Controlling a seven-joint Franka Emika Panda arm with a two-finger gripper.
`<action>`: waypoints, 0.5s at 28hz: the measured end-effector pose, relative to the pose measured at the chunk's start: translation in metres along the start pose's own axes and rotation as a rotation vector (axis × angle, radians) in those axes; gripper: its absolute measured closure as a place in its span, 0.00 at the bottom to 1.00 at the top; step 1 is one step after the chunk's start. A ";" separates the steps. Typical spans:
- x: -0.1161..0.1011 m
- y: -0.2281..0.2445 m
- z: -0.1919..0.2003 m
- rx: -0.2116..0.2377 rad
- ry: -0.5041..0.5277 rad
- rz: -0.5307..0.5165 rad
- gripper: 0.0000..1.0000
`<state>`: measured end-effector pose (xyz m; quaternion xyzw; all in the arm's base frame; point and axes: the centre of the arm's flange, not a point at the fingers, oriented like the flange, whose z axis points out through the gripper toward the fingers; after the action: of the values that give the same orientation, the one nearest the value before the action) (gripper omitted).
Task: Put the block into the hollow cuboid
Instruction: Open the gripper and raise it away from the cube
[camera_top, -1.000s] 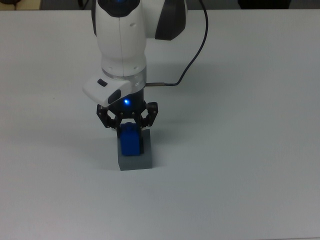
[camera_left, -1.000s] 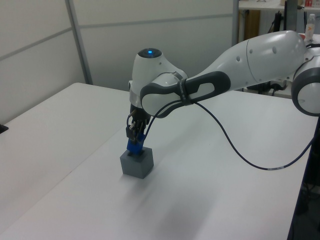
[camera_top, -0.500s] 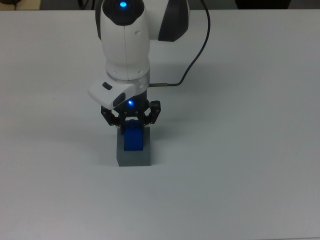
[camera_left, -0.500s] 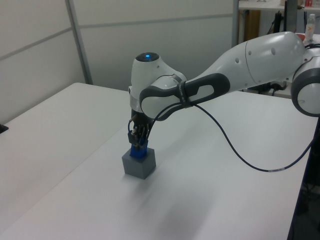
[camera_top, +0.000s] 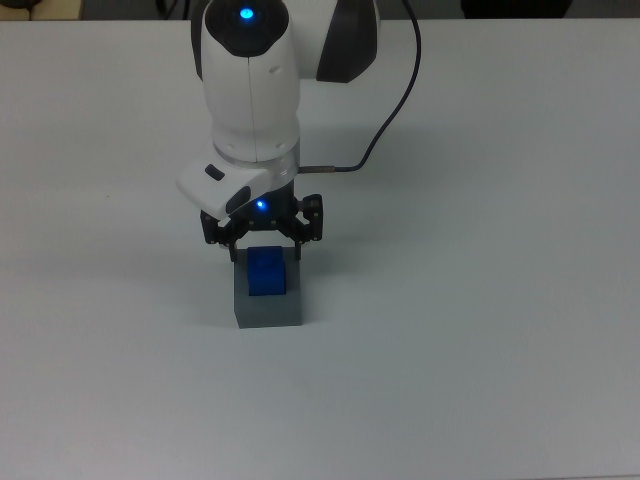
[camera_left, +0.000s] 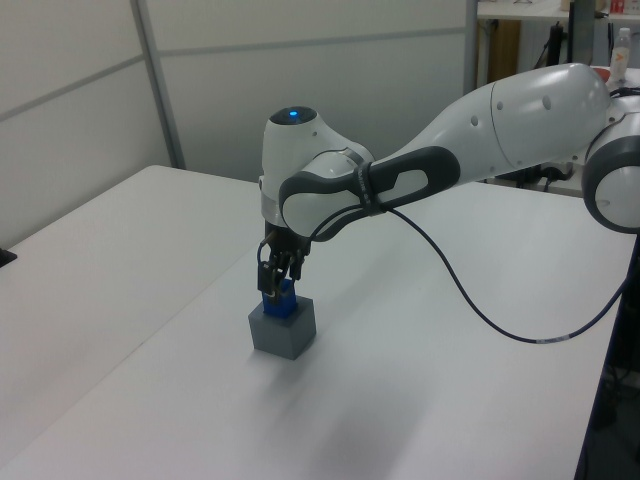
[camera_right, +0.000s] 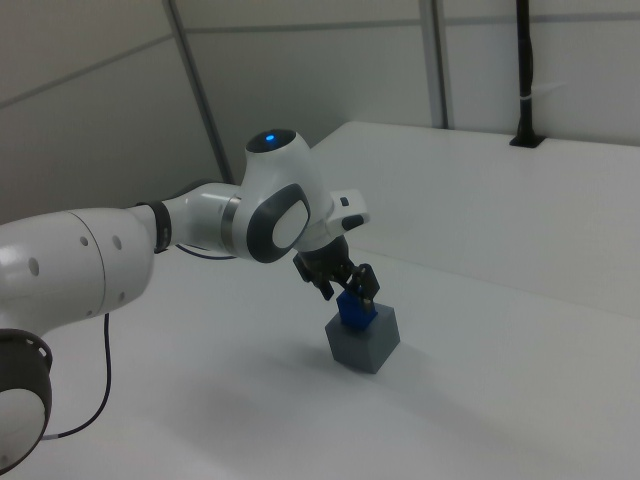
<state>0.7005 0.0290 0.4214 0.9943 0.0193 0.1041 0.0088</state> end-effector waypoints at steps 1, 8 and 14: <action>0.000 0.000 -0.001 0.000 -0.001 0.008 0.11; -0.005 0.001 -0.032 -0.005 -0.051 0.046 0.00; -0.026 0.006 -0.081 -0.013 -0.140 0.057 0.00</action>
<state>0.6590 0.0232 0.4952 0.9993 -0.0103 0.0346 0.0138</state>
